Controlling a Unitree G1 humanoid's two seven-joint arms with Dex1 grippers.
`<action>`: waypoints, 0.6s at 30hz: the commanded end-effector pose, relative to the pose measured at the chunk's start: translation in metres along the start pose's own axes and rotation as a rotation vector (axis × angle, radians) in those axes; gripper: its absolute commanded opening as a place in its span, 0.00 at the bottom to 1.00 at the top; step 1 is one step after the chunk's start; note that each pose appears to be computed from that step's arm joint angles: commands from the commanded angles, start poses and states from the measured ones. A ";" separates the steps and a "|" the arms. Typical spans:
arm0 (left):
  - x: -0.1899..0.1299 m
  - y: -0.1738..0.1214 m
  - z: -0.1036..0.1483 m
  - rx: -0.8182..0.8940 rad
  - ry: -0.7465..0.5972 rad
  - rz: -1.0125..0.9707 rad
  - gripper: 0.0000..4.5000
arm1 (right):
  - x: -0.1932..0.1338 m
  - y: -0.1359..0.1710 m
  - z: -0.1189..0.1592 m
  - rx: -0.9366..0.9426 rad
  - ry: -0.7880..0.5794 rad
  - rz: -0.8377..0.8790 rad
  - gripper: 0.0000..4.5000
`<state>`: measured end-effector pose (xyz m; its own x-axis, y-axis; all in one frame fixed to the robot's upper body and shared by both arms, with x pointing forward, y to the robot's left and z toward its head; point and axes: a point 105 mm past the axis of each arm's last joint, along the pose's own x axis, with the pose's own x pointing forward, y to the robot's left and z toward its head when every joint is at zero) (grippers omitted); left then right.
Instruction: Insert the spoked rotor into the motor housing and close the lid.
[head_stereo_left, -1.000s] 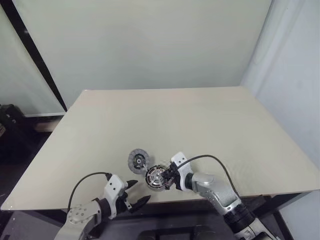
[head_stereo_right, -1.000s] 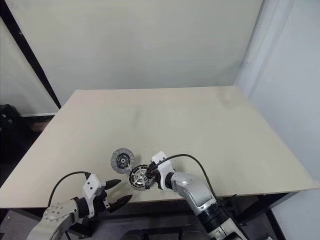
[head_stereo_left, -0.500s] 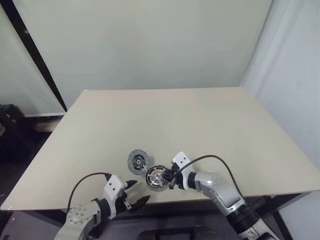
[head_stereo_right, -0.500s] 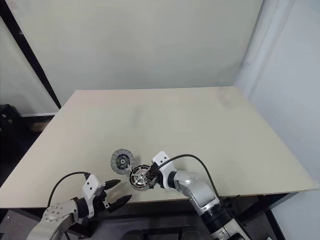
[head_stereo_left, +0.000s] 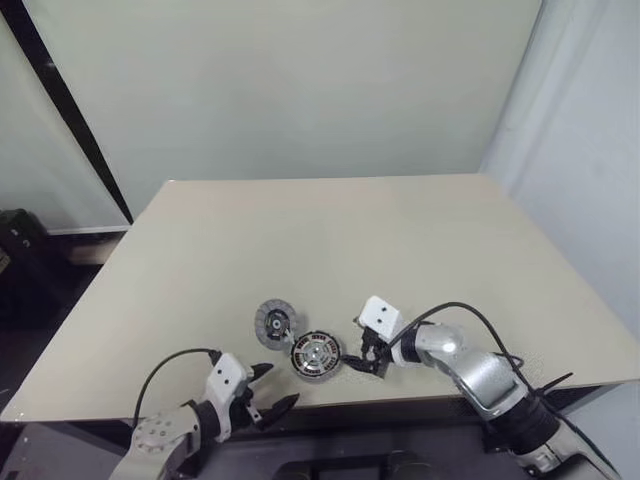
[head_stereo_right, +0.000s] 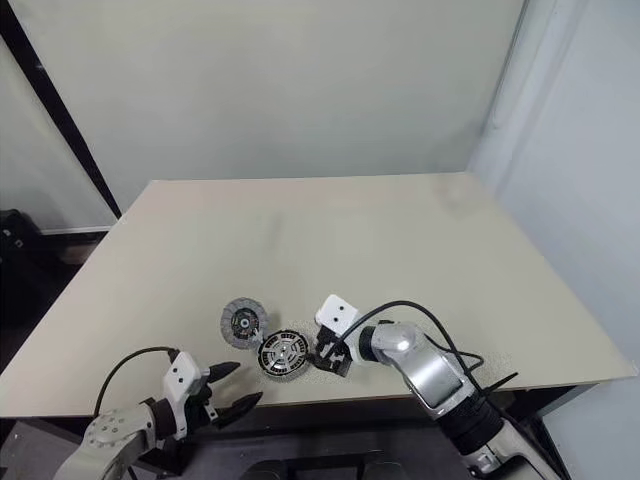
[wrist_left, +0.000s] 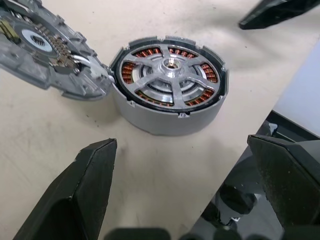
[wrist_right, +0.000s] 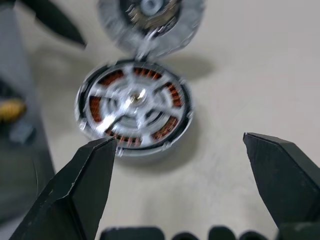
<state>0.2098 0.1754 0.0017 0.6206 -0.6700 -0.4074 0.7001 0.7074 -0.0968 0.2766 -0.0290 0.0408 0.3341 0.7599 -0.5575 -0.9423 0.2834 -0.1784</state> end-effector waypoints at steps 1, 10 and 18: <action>-0.008 0.008 0.013 0.047 -0.007 0.022 1.00 | -0.004 0.005 0.018 -0.178 0.006 0.047 1.00; -0.014 0.002 0.014 0.114 0.132 -0.083 1.00 | 0.000 0.017 0.025 -0.502 0.136 0.188 1.00; -0.013 -0.002 0.015 0.109 0.128 -0.112 0.72 | 0.014 0.018 0.022 -0.579 0.188 0.223 1.00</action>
<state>0.2059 0.1822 0.0142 0.4994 -0.6892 -0.5249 0.7828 0.6186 -0.0674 0.2602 -0.0048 0.0393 0.1503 0.6285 -0.7632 -0.8915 -0.2475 -0.3794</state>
